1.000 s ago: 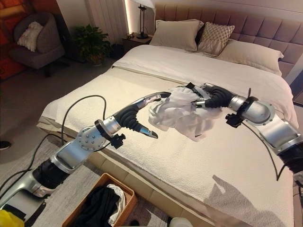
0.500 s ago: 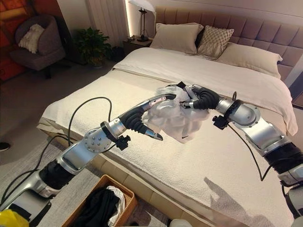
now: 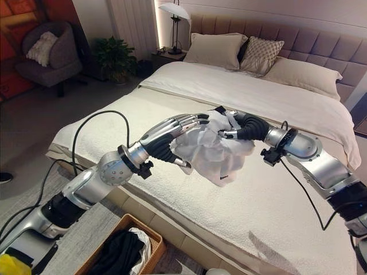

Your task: Pick up clothes into the bucket

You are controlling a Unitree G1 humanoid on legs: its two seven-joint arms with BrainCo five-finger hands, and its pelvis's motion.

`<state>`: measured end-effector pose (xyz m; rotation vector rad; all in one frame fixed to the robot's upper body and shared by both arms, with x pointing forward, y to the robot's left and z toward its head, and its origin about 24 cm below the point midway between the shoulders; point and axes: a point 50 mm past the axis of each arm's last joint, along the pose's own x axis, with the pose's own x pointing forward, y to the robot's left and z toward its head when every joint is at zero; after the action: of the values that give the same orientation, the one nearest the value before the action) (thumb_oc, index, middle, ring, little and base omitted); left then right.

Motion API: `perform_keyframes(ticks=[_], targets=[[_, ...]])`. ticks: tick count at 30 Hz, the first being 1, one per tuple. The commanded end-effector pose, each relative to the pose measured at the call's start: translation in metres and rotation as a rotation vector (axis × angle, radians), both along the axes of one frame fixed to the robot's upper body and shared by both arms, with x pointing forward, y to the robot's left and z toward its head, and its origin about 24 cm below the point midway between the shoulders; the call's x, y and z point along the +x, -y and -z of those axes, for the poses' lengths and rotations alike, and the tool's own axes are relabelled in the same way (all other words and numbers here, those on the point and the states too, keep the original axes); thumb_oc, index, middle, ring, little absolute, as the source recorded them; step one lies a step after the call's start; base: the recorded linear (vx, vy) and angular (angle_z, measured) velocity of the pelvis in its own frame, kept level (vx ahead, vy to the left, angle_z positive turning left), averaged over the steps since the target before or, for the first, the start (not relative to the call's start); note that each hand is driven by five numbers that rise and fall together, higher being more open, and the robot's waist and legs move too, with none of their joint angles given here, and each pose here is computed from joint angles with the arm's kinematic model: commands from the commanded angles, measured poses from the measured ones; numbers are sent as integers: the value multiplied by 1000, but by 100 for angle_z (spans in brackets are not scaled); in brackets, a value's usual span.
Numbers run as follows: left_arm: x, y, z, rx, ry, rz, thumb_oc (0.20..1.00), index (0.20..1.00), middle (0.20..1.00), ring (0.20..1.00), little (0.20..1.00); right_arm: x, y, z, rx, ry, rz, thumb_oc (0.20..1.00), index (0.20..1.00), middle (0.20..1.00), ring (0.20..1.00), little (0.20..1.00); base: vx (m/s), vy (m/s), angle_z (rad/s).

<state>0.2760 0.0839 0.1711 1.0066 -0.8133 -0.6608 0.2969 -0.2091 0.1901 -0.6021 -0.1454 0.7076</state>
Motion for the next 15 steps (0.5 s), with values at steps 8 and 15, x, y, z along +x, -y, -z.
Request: perform_keyframes(ticks=[8, 15], targets=[[18, -46, 3, 49, 85, -234, 1000, 1000, 1000, 1000, 1000, -13, 11, -12, 211, -55, -26, 200, 200, 200, 200, 200, 0, 0, 0], [20, -45, 6, 13, 68, -248, 1000, 1000, 1000, 1000, 1000, -17, 6, 0, 345, -147, -57, 200, 200, 200, 200, 200, 0, 0, 0]])
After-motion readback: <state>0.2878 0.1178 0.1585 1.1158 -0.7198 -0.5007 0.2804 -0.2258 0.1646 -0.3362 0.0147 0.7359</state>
